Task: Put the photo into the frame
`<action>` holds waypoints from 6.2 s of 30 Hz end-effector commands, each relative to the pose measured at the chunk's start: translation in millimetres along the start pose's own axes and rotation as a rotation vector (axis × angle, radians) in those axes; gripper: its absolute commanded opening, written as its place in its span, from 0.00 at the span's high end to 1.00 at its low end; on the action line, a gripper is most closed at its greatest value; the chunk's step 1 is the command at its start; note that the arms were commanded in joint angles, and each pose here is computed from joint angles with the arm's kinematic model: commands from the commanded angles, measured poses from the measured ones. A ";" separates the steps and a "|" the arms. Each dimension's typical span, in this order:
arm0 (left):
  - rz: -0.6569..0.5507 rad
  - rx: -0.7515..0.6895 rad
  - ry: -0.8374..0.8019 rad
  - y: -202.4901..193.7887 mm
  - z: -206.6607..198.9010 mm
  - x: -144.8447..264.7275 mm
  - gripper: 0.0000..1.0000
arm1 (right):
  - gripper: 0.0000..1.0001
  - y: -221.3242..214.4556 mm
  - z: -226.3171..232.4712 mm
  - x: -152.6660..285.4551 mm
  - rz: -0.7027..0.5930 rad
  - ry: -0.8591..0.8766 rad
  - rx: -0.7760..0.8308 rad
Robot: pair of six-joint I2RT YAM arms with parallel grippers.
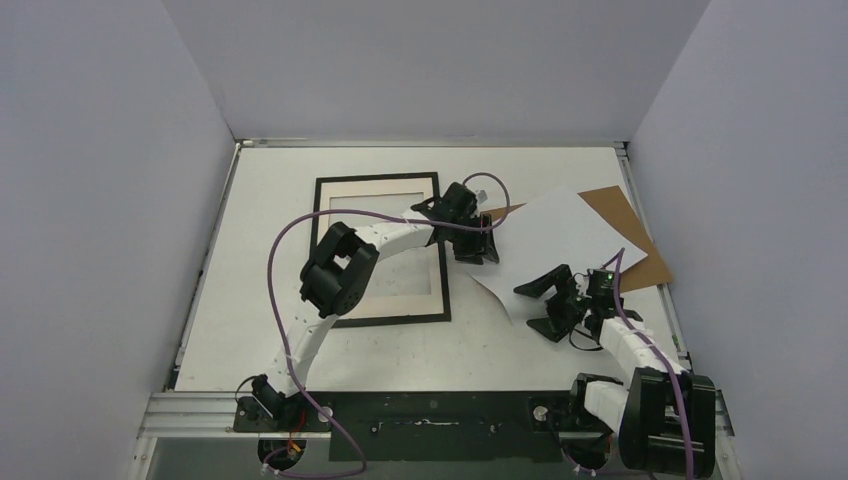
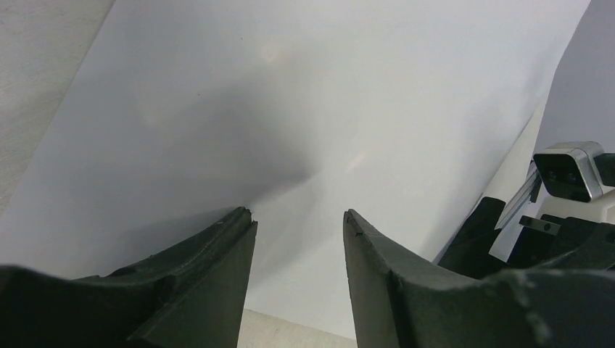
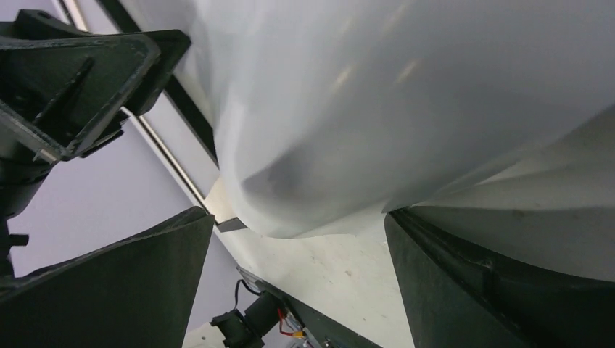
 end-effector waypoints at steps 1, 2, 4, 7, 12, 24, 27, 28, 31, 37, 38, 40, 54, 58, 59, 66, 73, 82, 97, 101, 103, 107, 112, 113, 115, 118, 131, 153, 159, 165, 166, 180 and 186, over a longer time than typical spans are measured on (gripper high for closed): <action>0.095 0.072 0.167 -20.0 49.0 -13.5 0.53 | 0.04 8.4 -25.5 -16.2 -0.120 -0.046 0.029; 0.095 0.074 0.167 -19.6 49.0 -13.3 0.53 | 0.03 11.1 -18.9 -15.4 -0.139 -0.002 0.045; 0.100 0.075 0.168 -19.3 48.6 -13.6 0.53 | 0.02 16.3 -5.1 -11.5 -0.177 0.079 0.084; 0.110 0.080 0.169 -19.4 49.3 -15.4 0.53 | 0.00 22.3 11.2 -5.1 -0.226 0.171 0.161; 0.128 0.087 0.171 -21.6 51.1 -17.6 0.53 | 0.00 34.0 23.2 -0.2 -0.295 0.207 0.286; 0.145 0.096 0.181 -18.9 60.1 -19.3 0.53 | 0.00 72.5 53.6 -1.8 -0.419 0.264 0.411; 0.156 0.091 0.182 -18.2 61.8 -21.3 0.53 | 0.00 80.0 61.5 -1.7 -0.434 0.276 0.453; 0.159 0.090 0.184 -18.0 62.9 -22.2 0.53 | 0.00 82.6 63.9 -1.3 -0.441 0.277 0.465; 0.167 0.085 0.191 -18.4 64.9 -23.8 0.53 | 0.00 91.0 70.0 -0.4 -0.464 0.268 0.486; 0.180 0.079 0.214 -20.2 72.6 -25.9 0.54 | 0.00 108.7 74.4 -3.1 -0.516 0.230 0.478; 0.180 0.078 0.219 -20.4 73.9 -25.9 0.54 | 0.00 111.6 74.4 -4.7 -0.519 0.221 0.477; 0.178 0.079 0.223 -19.4 75.5 -25.5 0.54 | 0.00 117.7 70.6 -9.8 -0.525 0.192 0.463; 0.194 0.061 0.237 -15.1 83.0 -24.2 0.54 | 0.00 149.4 62.4 -45.1 -0.516 0.131 0.434; 0.202 0.059 0.240 -16.2 86.3 -23.7 0.54 | 0.00 156.5 57.3 -53.3 -0.515 0.100 0.425; 0.206 0.060 0.245 -17.3 87.5 -23.7 0.54 | 0.00 159.1 56.9 -55.0 -0.515 0.093 0.424; 0.228 0.048 0.269 -21.6 98.5 -18.9 0.55 | 0.00 179.0 61.9 -62.3 -0.540 0.070 0.436; 0.231 0.043 0.309 -20.8 113.8 -10.1 0.56 | 0.00 185.3 81.3 -67.1 -0.484 0.152 0.515; 0.207 0.049 0.346 -9.2 124.8 -0.8 0.57 | 0.06 169.6 99.2 -53.4 -0.395 0.268 0.551; 0.157 0.043 0.395 11.3 136.2 4.9 0.58 | 0.29 161.9 79.0 -45.8 -0.330 0.244 0.410; 0.160 0.042 0.401 10.5 138.0 4.4 0.58 | 0.43 158.7 81.6 -48.6 -0.299 0.293 0.391; 0.161 0.040 0.397 10.8 137.6 4.2 0.58 | 0.51 156.9 82.3 -49.5 -0.283 0.309 0.387; 0.161 0.038 0.375 12.6 132.7 4.5 0.57 | 0.66 154.3 81.3 -51.3 -0.262 0.310 0.386; 0.138 0.012 0.317 22.4 114.1 12.8 0.53 | 0.99 151.4 82.6 -48.2 -0.249 0.268 0.393; 0.126 -0.003 0.298 26.2 107.7 16.6 0.51 | 1.00 150.9 84.3 -45.9 -0.250 0.251 0.399; 0.091 -0.038 0.248 35.6 89.2 27.6 0.47 | 1.00 151.1 90.4 -37.9 -0.267 0.217 0.423; 0.030 -0.093 0.182 51.2 58.5 49.8 0.42 | 1.00 152.9 104.5 -20.4 -0.302 0.148 0.467; -0.255 -0.111 0.067 99.5 -33.3 174.6 0.30 | 1.00 126.9 167.8 48.5 -0.390 -0.089 0.660; -0.464 0.070 0.124 111.8 7.3 311.0 0.21 | 1.00 39.2 309.0 89.0 -0.466 -0.157 0.877; -0.486 0.031 0.153 96.8 15.4 323.4 0.20 | 1.00 50.2 348.2 124.1 -0.644 -0.051 0.604; -0.526 0.015 0.074 82.8 2.1 340.6 0.20 | 1.00 53.0 361.1 134.1 -0.679 -0.014 0.417; -0.533 0.014 0.061 79.7 0.5 342.5 0.20 | 1.00 53.7 359.6 134.2 -0.684 -0.016 0.383; -0.588 -0.242 -0.174 41.1 -41.6 337.0 0.17 | 1.00 48.5 356.8 135.1 -0.659 0.025 0.273; -0.511 0.250 -0.213 38.1 -51.3 356.6 0.18 | 1.00 46.5 364.3 130.9 -0.651 0.122 0.245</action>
Point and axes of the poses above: each gripper's point midway between its finger pads, its own x axis back along the fingers, its own z axis along the line the jaws close on, y = z × x, the point moved 5 cm from there along x, back along the fingers, and after that the axes turned 9 degrees about x, right-handed, at the moved point
